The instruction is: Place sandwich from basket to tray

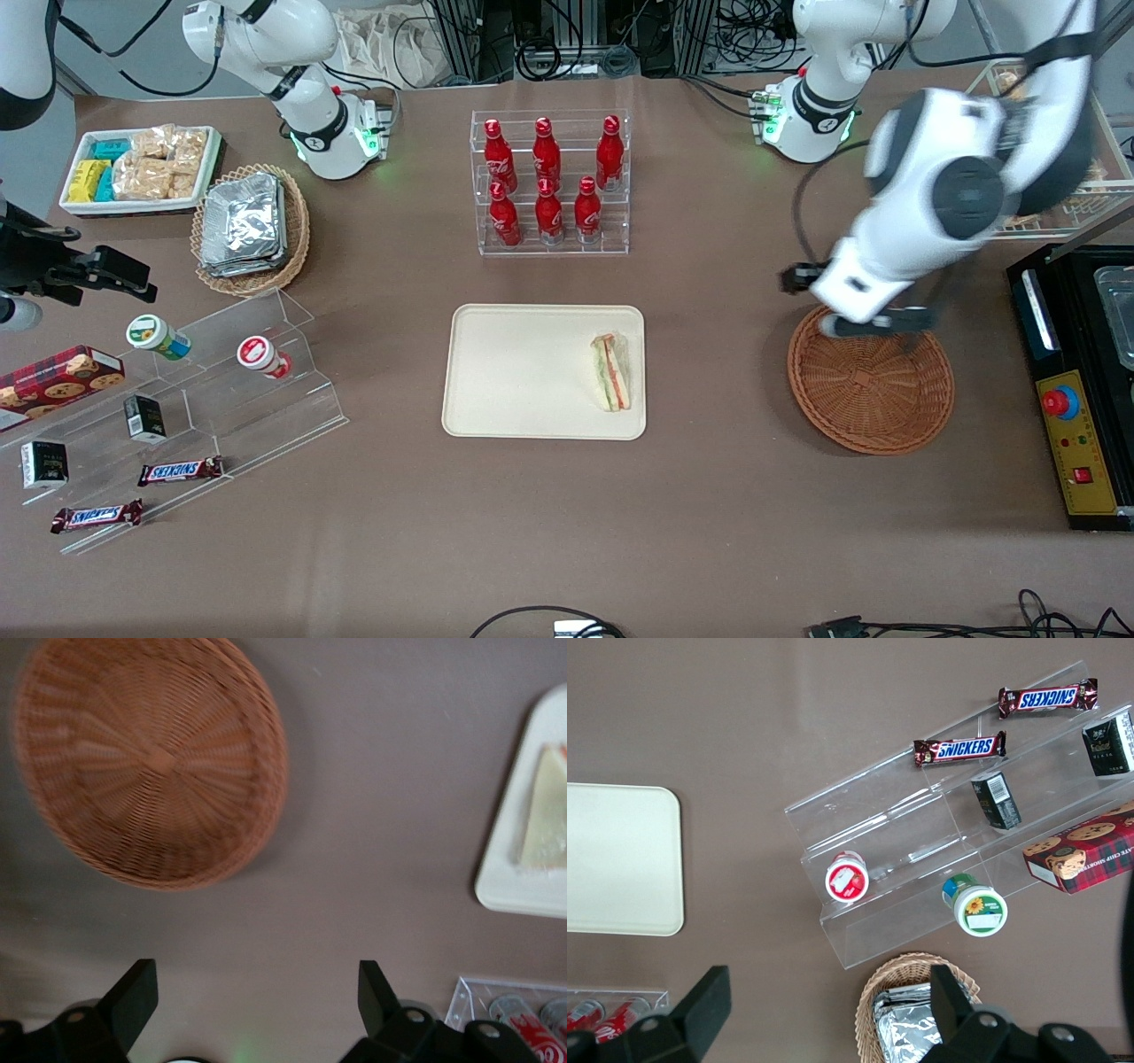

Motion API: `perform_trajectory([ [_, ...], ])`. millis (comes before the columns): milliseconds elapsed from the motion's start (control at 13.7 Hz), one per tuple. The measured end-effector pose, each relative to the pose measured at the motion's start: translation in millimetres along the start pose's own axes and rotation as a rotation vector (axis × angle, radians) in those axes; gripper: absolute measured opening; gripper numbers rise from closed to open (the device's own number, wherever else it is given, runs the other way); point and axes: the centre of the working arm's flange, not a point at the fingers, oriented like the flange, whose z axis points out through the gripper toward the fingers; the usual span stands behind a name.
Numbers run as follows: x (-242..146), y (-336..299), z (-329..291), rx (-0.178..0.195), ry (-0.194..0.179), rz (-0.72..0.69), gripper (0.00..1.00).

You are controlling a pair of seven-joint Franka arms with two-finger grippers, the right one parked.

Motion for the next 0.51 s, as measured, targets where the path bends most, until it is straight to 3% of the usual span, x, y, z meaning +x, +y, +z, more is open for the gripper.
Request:
perform_trajectory([
  [146,12.6,-34.5,-27.7,-0.01,0.04,-0.047,1.0],
  [365,15.4,-50.9,-60.9,0.06,0.085,-0.057,1.0],
  [510,19.5,-62.6,-71.2,0.067,0.095,-0.071,1.0],
])
